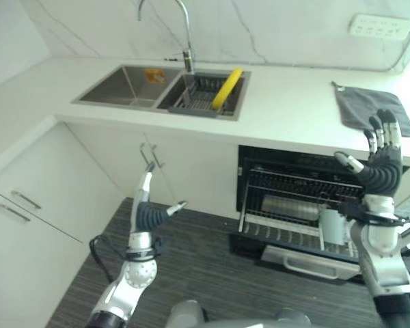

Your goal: Place the dishes in the dishwasher.

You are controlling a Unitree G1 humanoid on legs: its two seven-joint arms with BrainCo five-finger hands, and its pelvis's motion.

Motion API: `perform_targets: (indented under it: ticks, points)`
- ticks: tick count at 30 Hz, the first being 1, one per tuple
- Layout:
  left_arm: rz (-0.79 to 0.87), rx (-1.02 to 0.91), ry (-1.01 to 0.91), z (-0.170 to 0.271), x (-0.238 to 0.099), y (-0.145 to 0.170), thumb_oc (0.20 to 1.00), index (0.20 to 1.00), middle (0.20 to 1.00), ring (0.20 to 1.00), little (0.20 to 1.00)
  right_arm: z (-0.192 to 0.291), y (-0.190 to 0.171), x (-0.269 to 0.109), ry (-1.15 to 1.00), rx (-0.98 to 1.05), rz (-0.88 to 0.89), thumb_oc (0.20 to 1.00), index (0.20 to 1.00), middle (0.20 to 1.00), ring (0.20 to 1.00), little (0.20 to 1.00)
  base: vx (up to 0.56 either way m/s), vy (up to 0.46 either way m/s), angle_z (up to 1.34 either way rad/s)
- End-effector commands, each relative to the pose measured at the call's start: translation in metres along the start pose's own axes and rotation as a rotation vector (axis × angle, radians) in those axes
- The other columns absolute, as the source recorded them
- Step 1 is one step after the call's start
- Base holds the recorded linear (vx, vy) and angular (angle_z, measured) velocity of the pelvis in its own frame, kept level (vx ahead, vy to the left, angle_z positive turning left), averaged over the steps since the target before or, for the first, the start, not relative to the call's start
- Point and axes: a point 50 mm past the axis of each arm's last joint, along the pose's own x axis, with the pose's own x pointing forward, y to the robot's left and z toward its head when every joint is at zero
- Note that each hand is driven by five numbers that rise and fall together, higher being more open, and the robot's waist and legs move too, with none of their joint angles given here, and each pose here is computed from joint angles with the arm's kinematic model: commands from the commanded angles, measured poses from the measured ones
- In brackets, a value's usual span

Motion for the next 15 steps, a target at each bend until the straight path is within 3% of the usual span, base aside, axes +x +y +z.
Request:
perform_targets:
  ticks: [1, 8, 15]
  points:
    - [0.146, -0.042, -0.188, 0.031, 0.032, 0.037, 1.0, 1.0, 1.0, 1.0, 1.0, 0.027, 0.014, 0.018, -0.204, 0.067, 0.12, 1.0, 1.0, 1.0, 1.0, 1.0, -0.08, 0.366, -0.71]
    - [0.102, -0.088, -0.222, 0.044, 0.05, 0.047, 1.0, 1.0, 1.0, 1.0, 1.0, 0.032, 0.009, 0.019, -0.229, 0.027, 0.128, 1.0, 1.0, 1.0, 1.0, 1.0, -0.03, 0.221, -0.17]
    - [0.065, -0.099, -0.209, 0.041, 0.044, 0.047, 1.0, 1.0, 1.0, 1.0, 1.0, 0.034, 0.009, 0.022, -0.235, 0.076, 0.182, 1.0, 1.0, 1.0, 1.0, 1.0, 0.0, -0.043, -0.17]
